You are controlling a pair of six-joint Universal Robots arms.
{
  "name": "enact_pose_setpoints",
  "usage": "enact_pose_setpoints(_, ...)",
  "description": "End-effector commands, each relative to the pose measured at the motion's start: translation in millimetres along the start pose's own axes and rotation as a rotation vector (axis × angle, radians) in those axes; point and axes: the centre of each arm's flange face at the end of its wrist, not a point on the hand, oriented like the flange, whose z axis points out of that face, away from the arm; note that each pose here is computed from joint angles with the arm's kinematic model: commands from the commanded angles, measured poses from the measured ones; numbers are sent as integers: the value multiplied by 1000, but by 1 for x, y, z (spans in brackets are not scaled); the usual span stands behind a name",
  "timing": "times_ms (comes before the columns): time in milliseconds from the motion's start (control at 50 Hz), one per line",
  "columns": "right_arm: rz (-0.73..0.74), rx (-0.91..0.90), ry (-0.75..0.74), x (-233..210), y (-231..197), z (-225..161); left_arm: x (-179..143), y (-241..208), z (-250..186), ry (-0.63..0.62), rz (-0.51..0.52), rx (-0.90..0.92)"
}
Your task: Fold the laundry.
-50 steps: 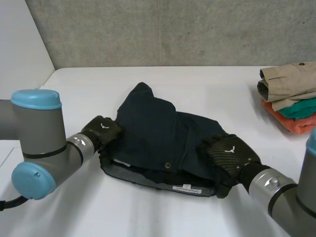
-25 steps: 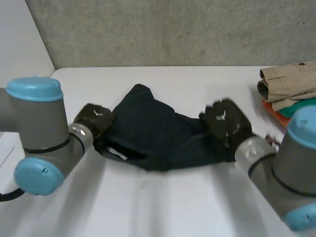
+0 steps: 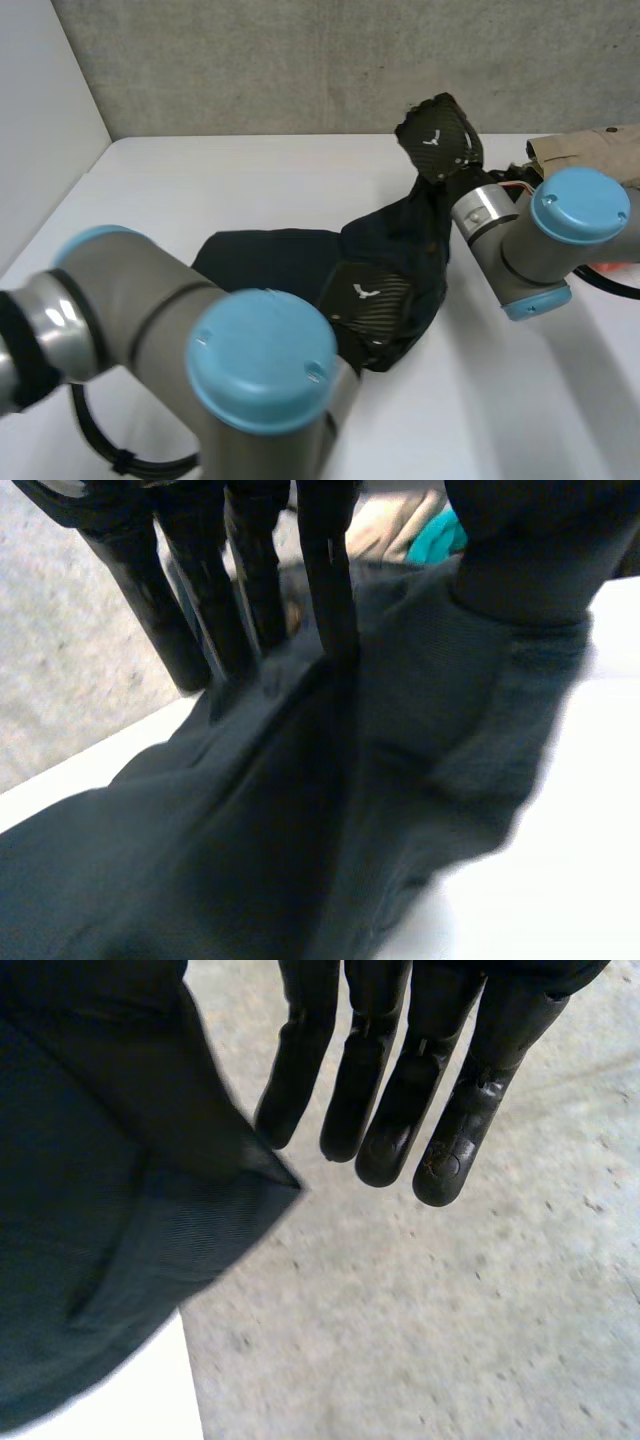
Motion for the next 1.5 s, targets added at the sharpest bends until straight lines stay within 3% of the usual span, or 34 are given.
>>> enact_pose_setpoints(20,18,-94,20,7,34,-10,11,-9,12,19,-13,83)
enact_pose_setpoints(80,73,-146,17,15,37,-19,6,-15,11,6,-16,95)
enact_pose_setpoints(240,265,-248,0,66,-11,-42,-66,-54,5,-127,-52,158)
enact_pose_setpoints(460,415,-444,-148,73,-40,-82,-91,-71,4,-38,-51,201)
enact_pose_setpoints(620,456,-452,-122,81,-51,-92,-107,-79,4,-84,-48,222)
enact_pose_setpoints(720,527,-523,-161,79,-65,-112,-141,-80,6,-167,-45,216)
enact_pose_setpoints(820,647,-634,-244,63,-79,-140,-179,-60,9,-263,53,114)
enact_pose_setpoints(960,708,-696,-419,14,-99,-181,-220,6,8,-301,331,-192)
enact_pose_setpoints(1100,686,-713,-538,-29,-107,-216,-220,47,-5,-208,383,-322)
enact_pose_setpoints(1500,588,-675,-452,-70,-91,-229,-209,70,-7,-156,354,-358)
